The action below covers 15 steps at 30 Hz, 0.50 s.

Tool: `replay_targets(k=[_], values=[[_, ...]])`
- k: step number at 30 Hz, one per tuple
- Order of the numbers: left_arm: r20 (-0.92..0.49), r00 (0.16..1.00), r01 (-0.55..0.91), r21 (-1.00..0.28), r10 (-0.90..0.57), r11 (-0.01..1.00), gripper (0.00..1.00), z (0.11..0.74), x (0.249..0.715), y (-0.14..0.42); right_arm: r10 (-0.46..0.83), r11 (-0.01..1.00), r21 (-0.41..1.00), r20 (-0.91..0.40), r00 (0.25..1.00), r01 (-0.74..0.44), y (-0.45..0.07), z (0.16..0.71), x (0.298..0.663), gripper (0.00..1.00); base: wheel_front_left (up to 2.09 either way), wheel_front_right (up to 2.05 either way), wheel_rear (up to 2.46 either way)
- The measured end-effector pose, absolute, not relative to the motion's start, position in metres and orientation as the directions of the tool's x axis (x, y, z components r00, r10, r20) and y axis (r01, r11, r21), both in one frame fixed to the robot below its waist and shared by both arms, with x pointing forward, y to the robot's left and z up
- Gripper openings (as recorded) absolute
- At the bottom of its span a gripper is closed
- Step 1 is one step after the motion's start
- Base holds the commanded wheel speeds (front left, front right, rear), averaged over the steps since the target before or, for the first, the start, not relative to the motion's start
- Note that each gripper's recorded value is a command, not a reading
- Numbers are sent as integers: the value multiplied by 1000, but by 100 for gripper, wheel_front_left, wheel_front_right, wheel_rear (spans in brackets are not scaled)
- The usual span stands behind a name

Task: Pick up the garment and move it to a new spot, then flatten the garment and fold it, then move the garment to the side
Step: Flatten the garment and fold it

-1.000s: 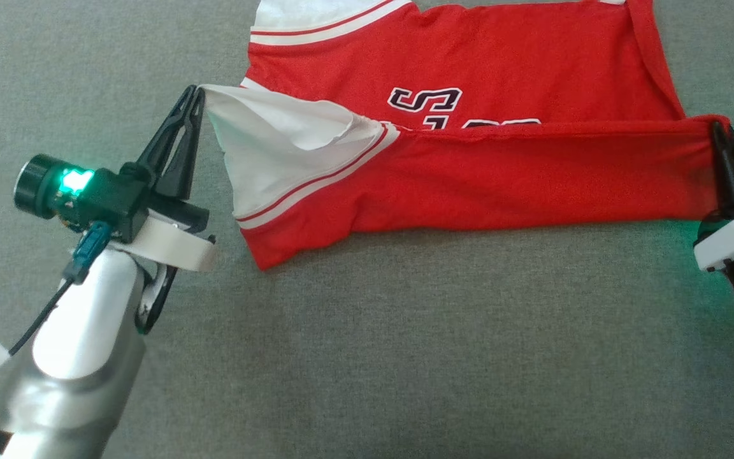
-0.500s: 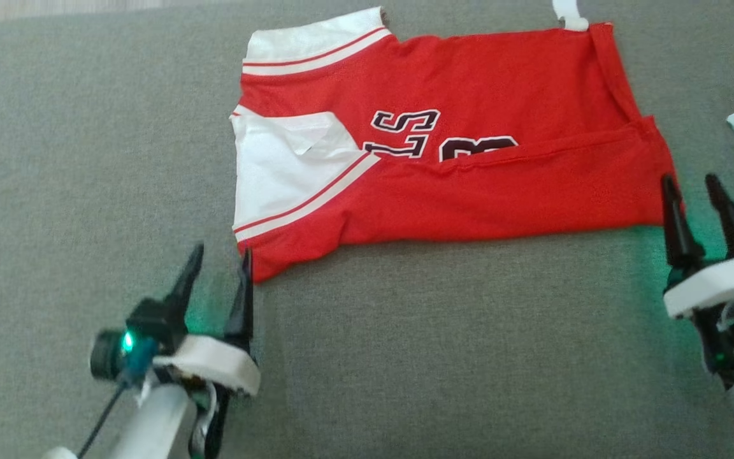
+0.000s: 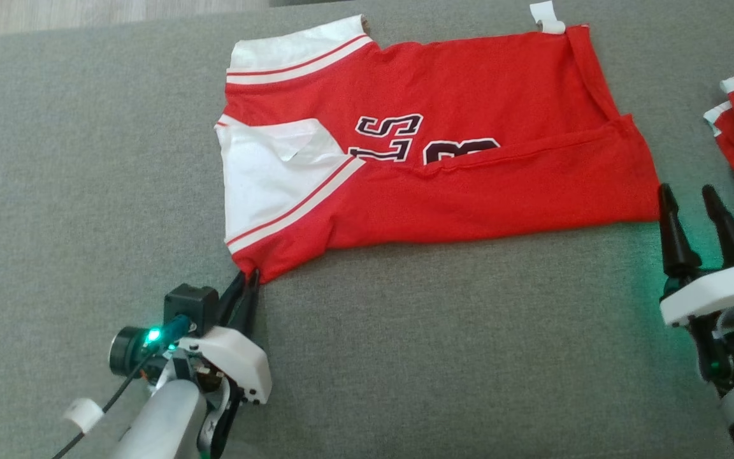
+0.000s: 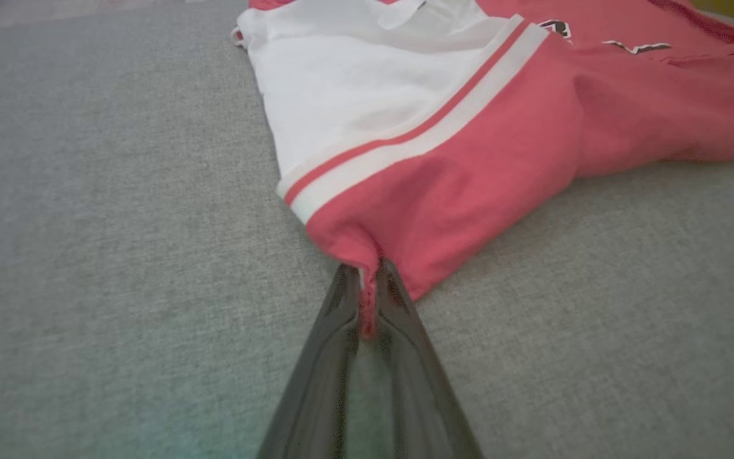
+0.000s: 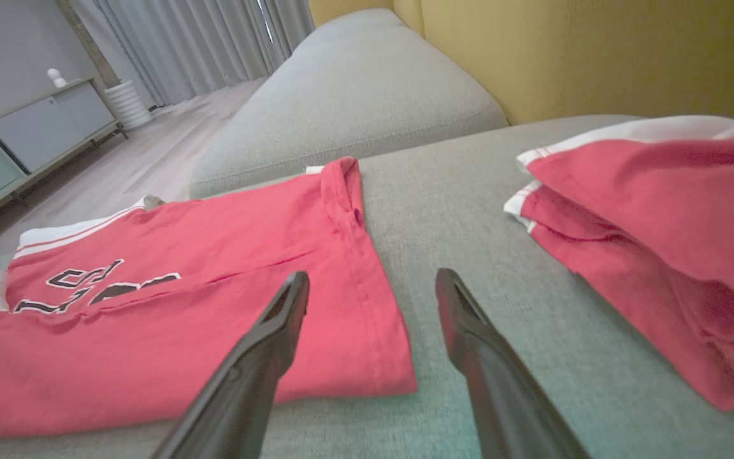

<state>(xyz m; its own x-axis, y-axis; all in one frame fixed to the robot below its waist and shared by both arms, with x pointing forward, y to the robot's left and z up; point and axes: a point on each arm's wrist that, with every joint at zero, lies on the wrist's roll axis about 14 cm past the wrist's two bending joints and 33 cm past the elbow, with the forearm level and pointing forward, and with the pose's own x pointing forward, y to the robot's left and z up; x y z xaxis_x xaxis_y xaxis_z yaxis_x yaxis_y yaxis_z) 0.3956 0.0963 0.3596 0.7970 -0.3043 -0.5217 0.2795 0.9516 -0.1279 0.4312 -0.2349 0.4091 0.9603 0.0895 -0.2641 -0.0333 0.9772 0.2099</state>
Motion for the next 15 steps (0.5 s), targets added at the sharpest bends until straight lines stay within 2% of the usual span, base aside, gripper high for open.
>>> replay_targets(k=[7,15], values=[[-512,811,272,-97,-282,957,0,366,393,113,59,975,223,-354,933,23,-236,383,421,100,0,0,0],[-497,828,264,-62,-259,962,0,373,395,128,52,977,210,-390,919,34,-236,379,439,100,0,0,0]])
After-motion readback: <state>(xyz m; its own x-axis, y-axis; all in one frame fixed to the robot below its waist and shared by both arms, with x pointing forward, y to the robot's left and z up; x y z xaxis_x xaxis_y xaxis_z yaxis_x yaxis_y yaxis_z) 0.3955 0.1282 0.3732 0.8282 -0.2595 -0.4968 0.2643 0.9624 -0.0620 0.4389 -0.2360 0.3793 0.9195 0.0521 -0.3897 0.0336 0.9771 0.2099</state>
